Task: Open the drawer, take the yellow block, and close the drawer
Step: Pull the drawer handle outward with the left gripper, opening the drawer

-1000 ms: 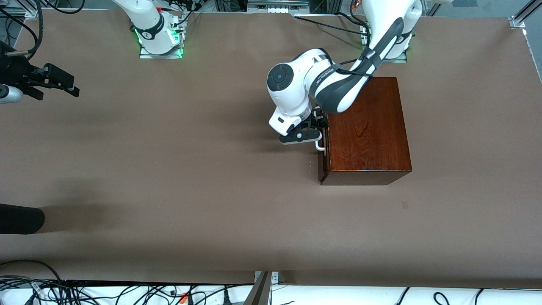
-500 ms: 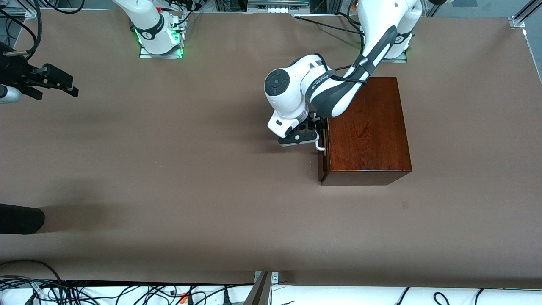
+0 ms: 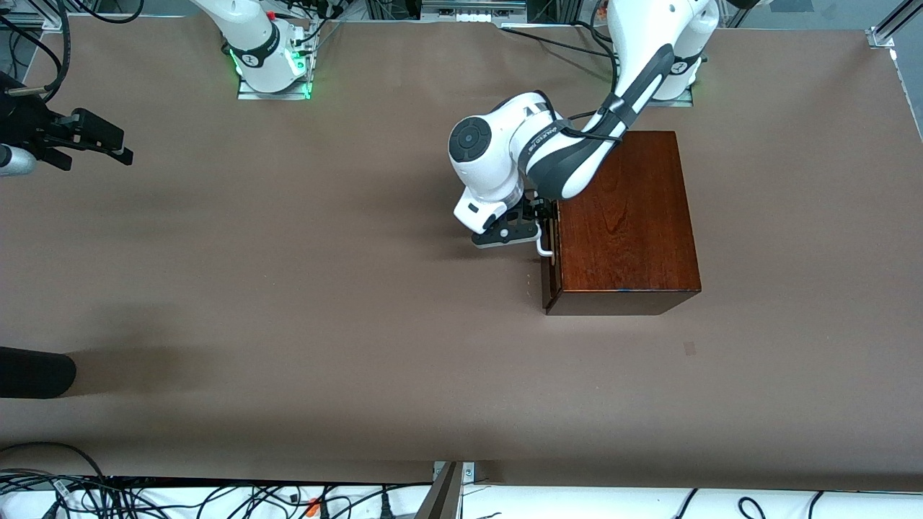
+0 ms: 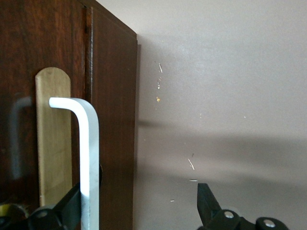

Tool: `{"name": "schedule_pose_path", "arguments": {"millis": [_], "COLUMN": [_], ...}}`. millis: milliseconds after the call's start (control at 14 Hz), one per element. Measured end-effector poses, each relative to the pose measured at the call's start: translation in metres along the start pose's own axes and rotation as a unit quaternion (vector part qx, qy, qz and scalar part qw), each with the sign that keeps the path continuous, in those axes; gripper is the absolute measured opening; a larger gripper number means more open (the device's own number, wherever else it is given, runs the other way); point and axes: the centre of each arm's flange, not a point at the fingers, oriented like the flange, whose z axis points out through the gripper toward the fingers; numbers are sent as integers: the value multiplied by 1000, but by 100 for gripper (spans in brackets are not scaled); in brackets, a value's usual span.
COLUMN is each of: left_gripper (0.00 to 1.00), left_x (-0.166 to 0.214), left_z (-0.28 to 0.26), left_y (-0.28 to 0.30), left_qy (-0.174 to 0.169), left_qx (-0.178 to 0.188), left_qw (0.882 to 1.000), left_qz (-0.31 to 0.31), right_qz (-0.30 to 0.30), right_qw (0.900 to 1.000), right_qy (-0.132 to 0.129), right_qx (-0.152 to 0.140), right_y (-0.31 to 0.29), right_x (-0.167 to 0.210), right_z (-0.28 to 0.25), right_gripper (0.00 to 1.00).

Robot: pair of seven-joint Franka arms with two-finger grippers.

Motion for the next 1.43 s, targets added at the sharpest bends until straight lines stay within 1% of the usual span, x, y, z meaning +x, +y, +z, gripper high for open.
{"name": "schedule_pose_path", "arguments": {"millis": [214, 571, 643, 1071, 1286, 1429], "left_gripper": [100, 100, 100, 100, 100, 100], "left_x": [-7, -22, -22, -25, -29, -29], "left_z": [-1, -11, -11, -18, -25, -26], "left_y": [7, 34, 36, 57, 73, 76], "left_qy": [2, 11, 13, 19, 24, 24], "left_qx": [0, -9, -7, -19, -33, -34], "left_qw": [1000, 1000, 1000, 999, 999, 999], "left_qz": [5, -13, -15, -22, -22, -24], "right_qz": [0, 0, 0, 1, 1, 1], "right_qw": [1000, 1000, 1000, 1000, 1000, 1000], "right_qy": [0, 0, 0, 0, 0, 0], "right_qx": [0, 0, 0, 0, 0, 0], "right_y": [0, 0, 0, 1, 1, 1], "right_x": [0, 0, 0, 0, 0, 0], "right_z": [0, 0, 0, 0, 0, 0], "right_gripper": [100, 100, 100, 100, 100, 100]}}
